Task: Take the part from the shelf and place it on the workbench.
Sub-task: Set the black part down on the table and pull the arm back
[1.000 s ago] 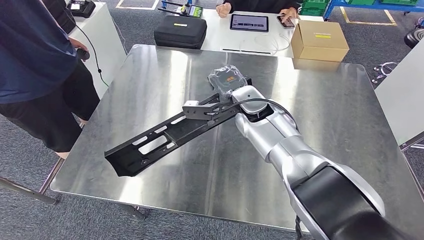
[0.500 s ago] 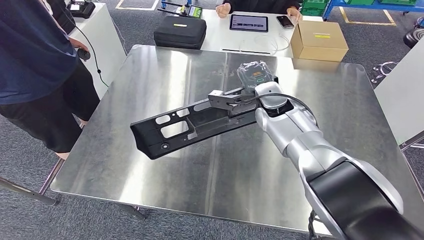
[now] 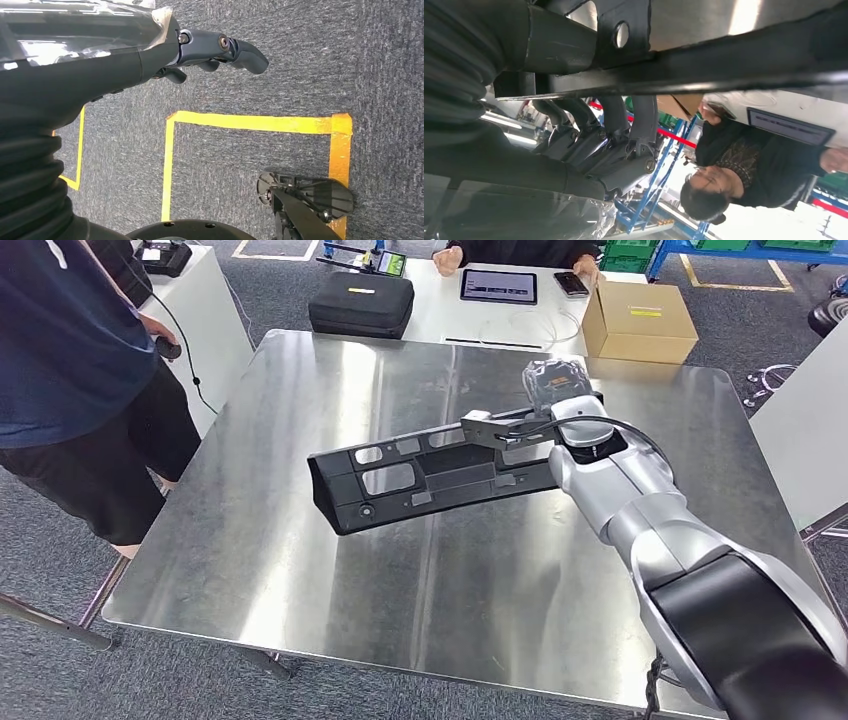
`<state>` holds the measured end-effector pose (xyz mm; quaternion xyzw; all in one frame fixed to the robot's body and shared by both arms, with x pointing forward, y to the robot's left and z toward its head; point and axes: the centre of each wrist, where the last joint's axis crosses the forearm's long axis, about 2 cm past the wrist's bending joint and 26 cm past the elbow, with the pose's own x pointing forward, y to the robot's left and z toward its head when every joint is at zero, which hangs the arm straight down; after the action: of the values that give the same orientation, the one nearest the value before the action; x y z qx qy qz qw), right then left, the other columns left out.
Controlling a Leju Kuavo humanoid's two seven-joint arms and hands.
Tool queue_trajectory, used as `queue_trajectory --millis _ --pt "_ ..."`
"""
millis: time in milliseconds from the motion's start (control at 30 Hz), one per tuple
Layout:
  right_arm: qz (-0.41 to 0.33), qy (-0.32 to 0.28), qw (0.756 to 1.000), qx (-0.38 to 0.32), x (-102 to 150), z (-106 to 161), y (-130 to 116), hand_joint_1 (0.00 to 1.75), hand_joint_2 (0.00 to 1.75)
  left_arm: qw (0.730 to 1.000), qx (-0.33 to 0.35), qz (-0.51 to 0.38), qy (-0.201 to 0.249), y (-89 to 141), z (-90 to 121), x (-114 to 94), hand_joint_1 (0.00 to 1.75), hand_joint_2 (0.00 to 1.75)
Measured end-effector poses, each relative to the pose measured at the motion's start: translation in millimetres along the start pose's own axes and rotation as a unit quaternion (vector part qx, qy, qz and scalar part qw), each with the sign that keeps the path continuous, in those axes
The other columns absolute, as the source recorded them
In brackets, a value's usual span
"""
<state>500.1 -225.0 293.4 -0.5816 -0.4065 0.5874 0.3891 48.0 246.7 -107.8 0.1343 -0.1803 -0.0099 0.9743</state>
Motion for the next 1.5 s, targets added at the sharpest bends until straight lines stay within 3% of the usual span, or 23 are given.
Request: queue_trajectory --millis 400,533,667,800,1267,1500 --pt "0.006 0.022 1.0 0.004 -23.4 -3.9 0.7 1.75 1.75 1.0 -0.013 -0.003 -0.011 2.6 -1.2 0.0 0.0 1.75" --pt "0.008 0.029 1.0 0.004 -30.2 -5.0 0.3 0.0 0.0 1.0 -0.01 -0.01 -0.014 4.7 -2.0 0.2 0.0 1.75" --pt "0.013 0.03 0.999 0.005 -34.0 -6.1 -2.4 0.0 0.0 1.0 -0.001 -0.015 -0.006 6.6 -2.6 0.1 0.0 1.75" --pt "0.024 0.019 0.999 0.01 -36.7 -7.4 -7.4 0.0 0.0 1.0 0.007 -0.017 -0.003 8.4 -3.1 0.0 0.0 0.0" --pt "0.104 -0.085 0.991 0.008 -19.9 -11.1 -46.2 0.0 0.0 1.0 0.019 -0.017 0.013 10.2 -3.6 -0.1 0.0 0.0" --pt "0.129 -0.106 0.986 0.001 -7.8 -10.0 -53.8 0.0 0.0 1.0 0.02 -0.016 0.014 10.3 -3.6 -0.1 0.0 0.0"
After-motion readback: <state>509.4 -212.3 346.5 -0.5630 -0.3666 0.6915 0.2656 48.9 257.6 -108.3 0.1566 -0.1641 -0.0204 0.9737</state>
